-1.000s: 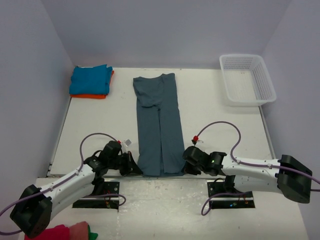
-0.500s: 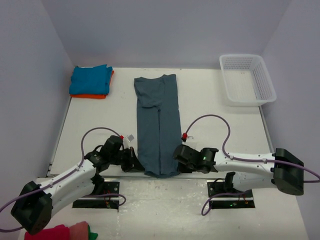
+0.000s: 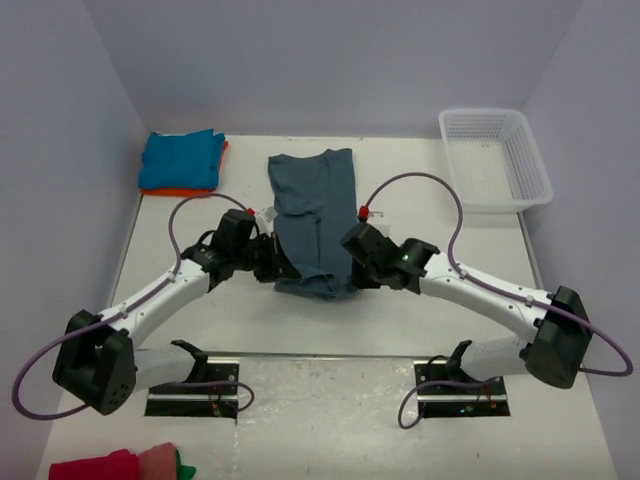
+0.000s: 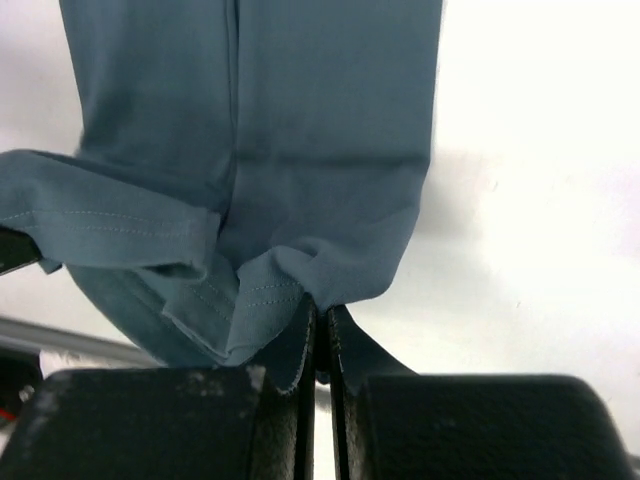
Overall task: Fold and stack the t-shirts
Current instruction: Fold the folded rectangular tshirt in 1/3 of the way
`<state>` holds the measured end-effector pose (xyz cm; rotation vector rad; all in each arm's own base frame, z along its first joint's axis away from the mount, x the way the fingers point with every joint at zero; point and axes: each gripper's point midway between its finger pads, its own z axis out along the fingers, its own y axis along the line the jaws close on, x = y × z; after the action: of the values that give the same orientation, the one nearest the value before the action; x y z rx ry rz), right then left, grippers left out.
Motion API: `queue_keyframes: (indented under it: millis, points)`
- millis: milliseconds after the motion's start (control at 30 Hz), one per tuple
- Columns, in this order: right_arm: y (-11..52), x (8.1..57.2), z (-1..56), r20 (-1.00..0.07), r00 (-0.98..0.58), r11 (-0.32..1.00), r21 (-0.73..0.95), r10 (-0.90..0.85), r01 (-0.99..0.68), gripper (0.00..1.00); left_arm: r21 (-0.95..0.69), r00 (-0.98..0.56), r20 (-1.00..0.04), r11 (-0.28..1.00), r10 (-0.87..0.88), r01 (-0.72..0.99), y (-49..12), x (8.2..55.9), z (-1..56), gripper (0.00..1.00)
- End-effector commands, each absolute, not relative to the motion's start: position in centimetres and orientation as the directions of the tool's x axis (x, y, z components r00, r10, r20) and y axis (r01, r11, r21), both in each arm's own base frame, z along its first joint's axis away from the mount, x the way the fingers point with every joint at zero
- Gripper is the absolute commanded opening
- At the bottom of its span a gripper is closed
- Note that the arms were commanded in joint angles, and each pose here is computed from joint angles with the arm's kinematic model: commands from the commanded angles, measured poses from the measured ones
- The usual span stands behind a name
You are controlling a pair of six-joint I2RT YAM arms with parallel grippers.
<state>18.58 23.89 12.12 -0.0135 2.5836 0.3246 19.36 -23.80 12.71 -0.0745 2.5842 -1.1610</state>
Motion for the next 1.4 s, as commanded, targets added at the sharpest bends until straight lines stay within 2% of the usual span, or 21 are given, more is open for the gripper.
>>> queue_keyframes:
  millis: [0, 133, 300, 567, 967, 1200, 1233, 1267, 1300, 1333, 1367]
  points:
    - [24.2, 22.0, 14.3, -0.555, -0.831, 0.972, 0.175, -0.035, -0.158, 0.0, -0.721, -0.935, -0.311, 0.683, -0.168, 0.117, -23.2, 23.2, 13.5, 0.0]
    - [24.2, 26.0, 14.8, -0.56, -0.827, 0.968, 0.173, -0.054, -0.18, 0.0, -0.713, -0.922, -0.332, 0.693, -0.2, 0.106, -22.4, 27.3, 14.0, 0.0]
    - [24.9, 30.6, 13.5, -0.516, -0.854, 0.964, 0.186, -0.07, -0.192, 0.0, -0.709, -0.924, -0.32, 0.7, -0.207, 0.089, -22.4, 31.7, 13.3, 0.0]
    - [26.3, 36.4, 12.5, -0.513, -0.854, 0.952, 0.208, -0.089, -0.224, 0.0, -0.734, -0.933, -0.272, 0.677, -0.235, 0.044, -23.2, 36.0, 10.8, 0.0]
    - [26.3, 40.6, 12.0, -0.514, -0.853, 0.943, 0.232, -0.087, -0.237, 0.0, -0.729, -0.912, -0.288, 0.684, -0.291, 0.012, -21.1, 40.3, 10.5, 0.0]
    - [26.3, 42.1, 9.2, -0.464, -0.878, 0.944, 0.222, -0.116, -0.242, 0.01, -0.746, -0.918, -0.243, 0.666, -0.314, -0.03, -20.9, 42.6, 8.4, 0.0]
    - [26.3, 42.3, 8.8, -0.461, -0.879, 0.945, 0.218, -0.121, -0.245, 0.05, -0.75, -0.918, -0.243, 0.661, -0.315, -0.029, -21.0, 42.9, 8.1, 0.0]
    - [26.3, 42.7, 8.8, -0.467, -0.875, 0.944, 0.214, -0.128, -0.252, 0.14, -0.752, -0.917, -0.248, 0.659, -0.312, -0.021, -21.1, 43.4, 7.6, 0.0]
    - [26.5, 43.5, 8.4, -0.473, -0.871, 0.944, 0.205, -0.135, -0.258, 0.36, -0.762, -0.911, -0.29, 0.646, -0.295, 0.034, -21.5, 44.3, 8.3, 0.0]
    - [26.1, 43.7, 7.9, -0.469, -0.872, 0.948, 0.189, -0.141, -0.255, 0.46, -0.754, -0.913, -0.297, 0.655, -0.278, 0.046, -21.5, 44.3, 7.6, 0.02]
    - [26.3, 44.6, 8.7, -0.502, -0.853, 0.947, 0.18, -0.144, -0.266, 0.68, -0.729, -0.893, -0.349, 0.681, -0.284, 0.068, -21.2, 45.4, 8.0, 0.04]
